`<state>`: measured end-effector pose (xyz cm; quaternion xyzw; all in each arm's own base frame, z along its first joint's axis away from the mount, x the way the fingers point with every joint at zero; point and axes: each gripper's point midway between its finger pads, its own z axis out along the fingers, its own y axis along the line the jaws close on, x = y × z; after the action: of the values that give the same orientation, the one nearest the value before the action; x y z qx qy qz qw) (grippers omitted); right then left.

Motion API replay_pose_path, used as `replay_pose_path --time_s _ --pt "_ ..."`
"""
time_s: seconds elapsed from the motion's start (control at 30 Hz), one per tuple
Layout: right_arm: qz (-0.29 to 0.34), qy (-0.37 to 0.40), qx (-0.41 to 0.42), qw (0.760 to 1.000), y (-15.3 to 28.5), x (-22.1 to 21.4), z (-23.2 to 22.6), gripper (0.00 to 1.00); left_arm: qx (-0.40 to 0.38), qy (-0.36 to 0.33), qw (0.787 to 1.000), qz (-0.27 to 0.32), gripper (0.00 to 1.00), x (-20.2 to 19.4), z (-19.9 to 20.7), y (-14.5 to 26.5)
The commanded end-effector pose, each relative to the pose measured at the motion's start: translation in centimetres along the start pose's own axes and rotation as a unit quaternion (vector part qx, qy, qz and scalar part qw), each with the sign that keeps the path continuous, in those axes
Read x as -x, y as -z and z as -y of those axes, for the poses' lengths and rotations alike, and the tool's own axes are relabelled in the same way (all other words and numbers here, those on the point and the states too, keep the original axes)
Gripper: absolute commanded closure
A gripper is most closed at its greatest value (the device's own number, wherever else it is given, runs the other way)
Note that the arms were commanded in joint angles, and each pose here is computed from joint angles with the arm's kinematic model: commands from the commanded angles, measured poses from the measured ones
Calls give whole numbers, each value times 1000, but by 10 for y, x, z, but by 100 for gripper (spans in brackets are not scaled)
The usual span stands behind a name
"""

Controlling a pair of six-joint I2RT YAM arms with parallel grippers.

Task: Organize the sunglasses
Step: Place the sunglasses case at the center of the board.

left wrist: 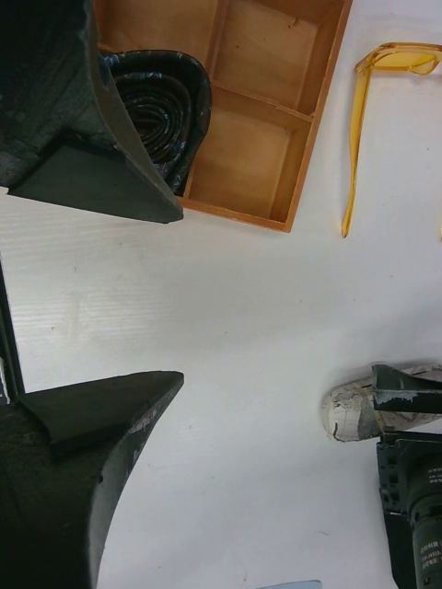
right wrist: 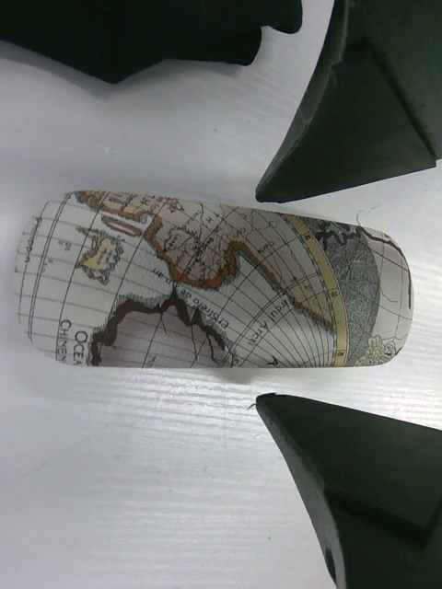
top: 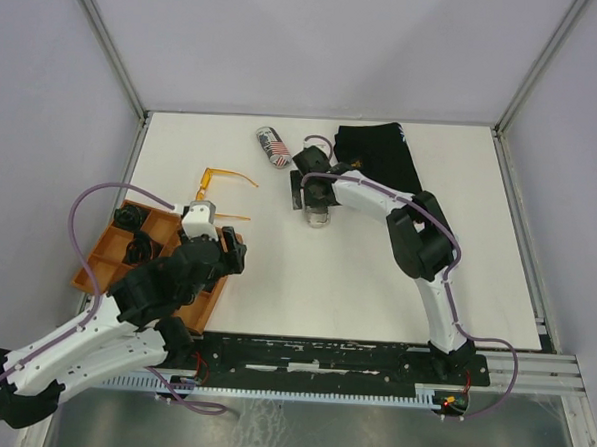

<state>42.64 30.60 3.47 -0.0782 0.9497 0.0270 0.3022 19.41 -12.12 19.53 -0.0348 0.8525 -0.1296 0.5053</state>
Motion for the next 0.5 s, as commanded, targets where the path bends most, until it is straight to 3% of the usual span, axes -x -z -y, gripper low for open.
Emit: replay_pose_path --time_s 0.0,0.23,0.47 --pt "44 -10 41 998 24 30 -12 7 -2 34 999 11 27 10 12 -4" --pt "139 -25 87 986 114 57 4 6 36 26 998 35 22 36 25 -24" --pt "174 -61 96 978 191 19 49 6 57 20 997 45 21 79 52 -84"
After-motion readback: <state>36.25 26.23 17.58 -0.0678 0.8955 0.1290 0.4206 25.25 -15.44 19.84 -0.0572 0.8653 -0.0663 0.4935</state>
